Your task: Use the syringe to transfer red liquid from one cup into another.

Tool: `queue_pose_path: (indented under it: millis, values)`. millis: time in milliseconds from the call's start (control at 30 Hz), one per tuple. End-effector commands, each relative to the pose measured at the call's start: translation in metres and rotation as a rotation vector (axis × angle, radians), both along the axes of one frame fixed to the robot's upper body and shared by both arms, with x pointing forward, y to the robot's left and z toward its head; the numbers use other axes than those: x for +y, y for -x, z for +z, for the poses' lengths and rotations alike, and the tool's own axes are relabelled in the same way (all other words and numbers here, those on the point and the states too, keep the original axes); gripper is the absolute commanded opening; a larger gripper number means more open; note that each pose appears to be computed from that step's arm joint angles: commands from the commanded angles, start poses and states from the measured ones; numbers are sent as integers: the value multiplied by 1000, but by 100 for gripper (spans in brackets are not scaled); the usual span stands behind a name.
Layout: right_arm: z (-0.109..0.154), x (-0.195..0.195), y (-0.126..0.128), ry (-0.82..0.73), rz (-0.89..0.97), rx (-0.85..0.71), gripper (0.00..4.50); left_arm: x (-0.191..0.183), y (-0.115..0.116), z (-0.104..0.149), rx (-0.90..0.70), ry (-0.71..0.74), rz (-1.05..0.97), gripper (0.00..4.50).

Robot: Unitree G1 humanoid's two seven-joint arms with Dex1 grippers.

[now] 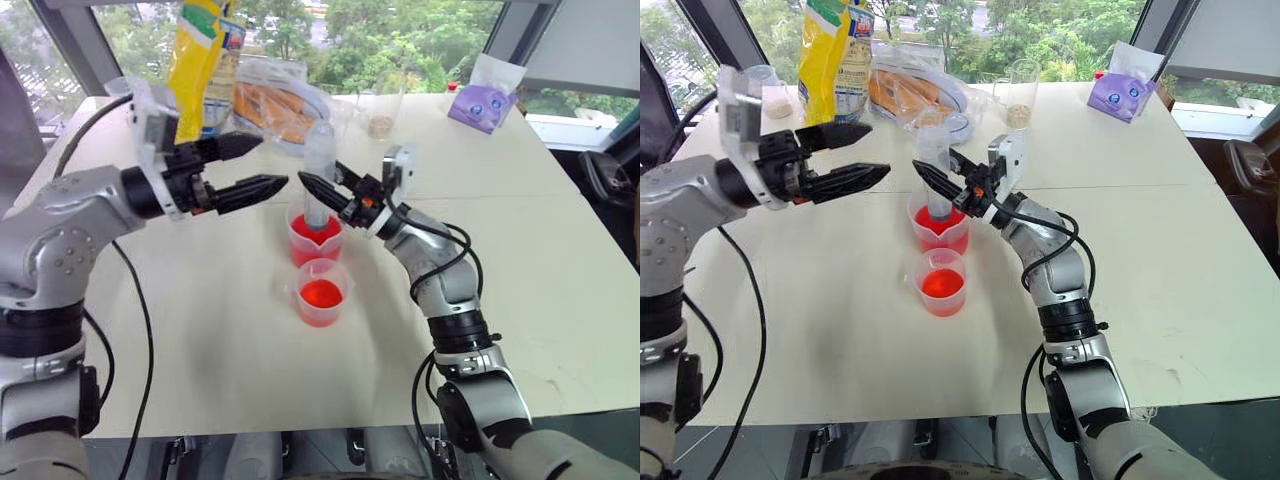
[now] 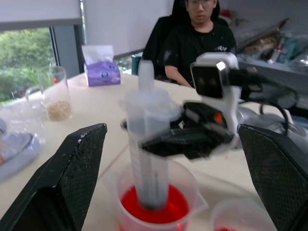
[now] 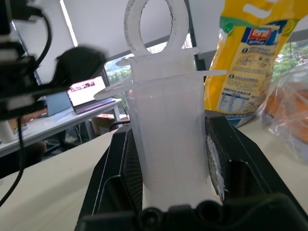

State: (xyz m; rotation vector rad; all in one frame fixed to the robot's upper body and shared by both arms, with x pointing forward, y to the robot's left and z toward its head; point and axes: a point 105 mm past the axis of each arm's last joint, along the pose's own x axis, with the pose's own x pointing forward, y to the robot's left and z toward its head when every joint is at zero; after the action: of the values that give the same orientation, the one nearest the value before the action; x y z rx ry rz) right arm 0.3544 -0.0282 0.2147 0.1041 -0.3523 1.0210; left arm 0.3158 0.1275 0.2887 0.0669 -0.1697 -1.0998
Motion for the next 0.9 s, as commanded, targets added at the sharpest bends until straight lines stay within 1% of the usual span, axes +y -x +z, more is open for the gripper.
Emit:
queue_pose_path:
  millis: [33,133,333,367,400,433,633,667,767,900]
  values:
    - [11,3,7,-2,14,-67,141,-7,-9,14,-67,8,11,450]
    - [9,4,8,12,17,-74,141,-17,-16,19,-80,27,-11,450]
    - [9,4,9,25,11,-84,141,-35,-19,13,-63,28,-77,450]
    - [9,4,9,26,11,-84,141,-36,-19,13,-61,29,-83,395]
    - [9,4,9,27,11,-85,141,-36,-18,12,-59,29,-90,361]
    - [9,4,10,28,10,-86,141,-37,-17,11,-53,23,-101,314]
    - [11,5,10,28,9,-92,141,-40,-14,5,-40,1,-129,13]
    - [11,5,10,28,9,-92,141,-40,-14,5,-39,0,-130,5]
    - [12,5,10,28,10,-95,141,-40,-14,5,-40,-3,-130,5]
    - [11,5,9,29,12,-87,141,-39,-15,12,-71,1,-115,5]
